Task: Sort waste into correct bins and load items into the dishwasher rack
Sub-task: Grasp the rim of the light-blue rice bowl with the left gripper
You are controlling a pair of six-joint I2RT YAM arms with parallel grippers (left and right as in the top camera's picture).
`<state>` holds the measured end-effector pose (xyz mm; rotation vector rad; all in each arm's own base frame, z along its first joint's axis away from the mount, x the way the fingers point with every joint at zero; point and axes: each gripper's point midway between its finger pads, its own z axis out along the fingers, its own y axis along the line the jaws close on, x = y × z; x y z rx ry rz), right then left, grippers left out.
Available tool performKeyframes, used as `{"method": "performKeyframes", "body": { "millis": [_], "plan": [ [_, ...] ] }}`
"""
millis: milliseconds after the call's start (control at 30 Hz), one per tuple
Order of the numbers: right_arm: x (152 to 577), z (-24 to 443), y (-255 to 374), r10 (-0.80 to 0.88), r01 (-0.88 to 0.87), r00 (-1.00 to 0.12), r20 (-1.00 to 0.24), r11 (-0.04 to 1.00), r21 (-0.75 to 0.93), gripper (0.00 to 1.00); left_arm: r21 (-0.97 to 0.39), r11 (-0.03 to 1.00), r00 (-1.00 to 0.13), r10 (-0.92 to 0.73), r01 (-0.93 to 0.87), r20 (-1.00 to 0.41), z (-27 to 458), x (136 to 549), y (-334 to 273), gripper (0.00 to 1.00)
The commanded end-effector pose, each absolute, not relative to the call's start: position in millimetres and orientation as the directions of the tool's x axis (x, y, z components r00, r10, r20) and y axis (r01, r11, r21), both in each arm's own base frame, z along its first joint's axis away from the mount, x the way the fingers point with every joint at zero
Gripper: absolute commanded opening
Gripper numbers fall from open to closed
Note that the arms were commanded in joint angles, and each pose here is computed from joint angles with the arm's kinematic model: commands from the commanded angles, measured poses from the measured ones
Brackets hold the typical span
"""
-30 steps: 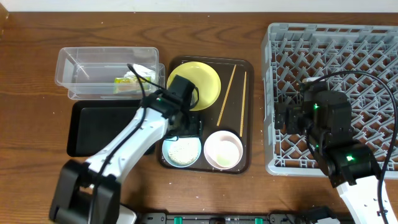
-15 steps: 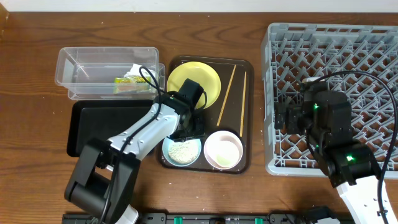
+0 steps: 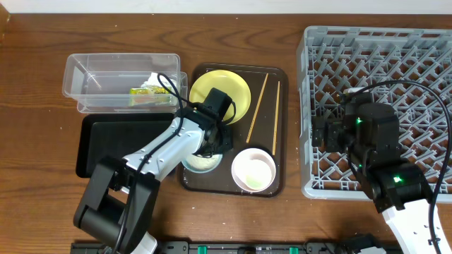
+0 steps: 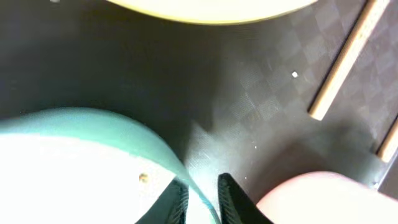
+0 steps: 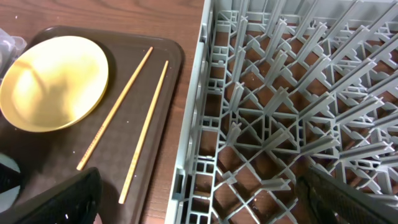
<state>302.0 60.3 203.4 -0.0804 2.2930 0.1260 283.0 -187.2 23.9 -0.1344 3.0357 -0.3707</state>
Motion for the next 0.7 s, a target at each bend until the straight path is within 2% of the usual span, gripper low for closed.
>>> {"method": "performKeyframes", "body": {
  "millis": [0,167,267,333,433,667],
  "plan": [
    [306,213,54,-0.005,-0.082,-0.646,-0.763,0.995,0.063,0.99,-0.209,0.975,-0.992,-0.096,-0.077,-0.079,19,283,-182,0.15],
    [306,213,54,-0.005,-0.082,-0.647,-0.763,0.995,0.063,0.99,-0.209,0.975,-0.992,-0.096,-0.077,-0.078,19,283,-181,0.06],
    [306,213,54,-0.005,-0.082,-0.647,-0.763,0.995,0.063,0.99,-0.206,0.975,-0.993,-0.095,-0.079,-0.073,19,282,-181,0.06],
    [306,213,54,-0.005,-0.082,-0.647,-0.763,0.995,0.063,0.99,-0.203,0.976,-0.993,-0.095,-0.079,-0.069,19,281,-180,0.08],
    [306,213,54,-0.005,-0.082,-0.647,-0.763,0.995,0.063,0.99,-0.199,0.977,-0.994,-0.095,-0.080,-0.063,19,279,-179,0.17],
    [306,213,54,-0.005,-0.082,-0.647,-0.763,0.995,0.063,0.99,-0.190,0.979,-0.996,-0.079,-0.068,-0.049,18,273,-182,0.17]
  ]
}}
